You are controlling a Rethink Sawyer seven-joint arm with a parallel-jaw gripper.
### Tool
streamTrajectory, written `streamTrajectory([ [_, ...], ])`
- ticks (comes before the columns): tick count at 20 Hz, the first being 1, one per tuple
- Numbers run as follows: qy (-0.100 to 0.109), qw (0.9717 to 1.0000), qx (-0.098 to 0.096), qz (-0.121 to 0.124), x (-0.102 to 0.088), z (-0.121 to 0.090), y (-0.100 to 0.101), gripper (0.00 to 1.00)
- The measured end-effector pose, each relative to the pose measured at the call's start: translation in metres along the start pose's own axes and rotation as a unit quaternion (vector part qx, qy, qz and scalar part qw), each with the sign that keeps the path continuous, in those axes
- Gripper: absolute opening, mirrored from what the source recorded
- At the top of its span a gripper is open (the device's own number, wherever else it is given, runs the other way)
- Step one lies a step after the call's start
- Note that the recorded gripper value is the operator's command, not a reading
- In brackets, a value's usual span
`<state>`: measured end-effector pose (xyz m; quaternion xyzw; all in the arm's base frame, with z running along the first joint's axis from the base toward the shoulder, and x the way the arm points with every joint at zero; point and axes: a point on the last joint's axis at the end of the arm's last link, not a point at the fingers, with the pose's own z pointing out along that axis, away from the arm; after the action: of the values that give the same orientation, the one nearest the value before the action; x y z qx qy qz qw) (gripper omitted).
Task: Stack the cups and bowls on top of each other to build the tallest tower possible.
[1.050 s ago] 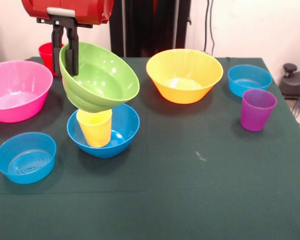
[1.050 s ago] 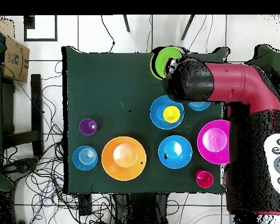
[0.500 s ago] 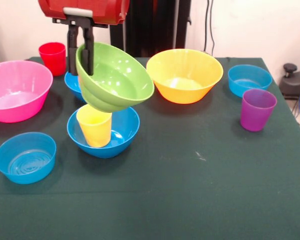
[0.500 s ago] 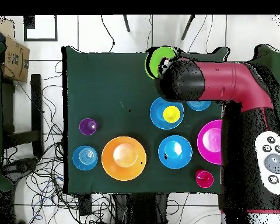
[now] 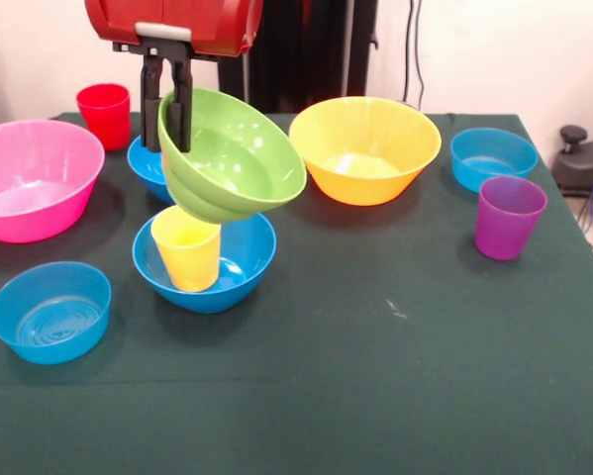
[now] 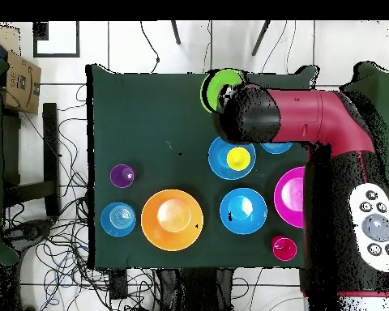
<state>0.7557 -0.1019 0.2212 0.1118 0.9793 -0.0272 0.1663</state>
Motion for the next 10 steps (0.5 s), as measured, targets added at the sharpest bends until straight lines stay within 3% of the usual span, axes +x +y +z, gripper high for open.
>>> streamTrajectory([
  [10, 0.011, 0.9999, 0.005, 0.001, 0.013, 0.006, -0.005, 0.0],
])
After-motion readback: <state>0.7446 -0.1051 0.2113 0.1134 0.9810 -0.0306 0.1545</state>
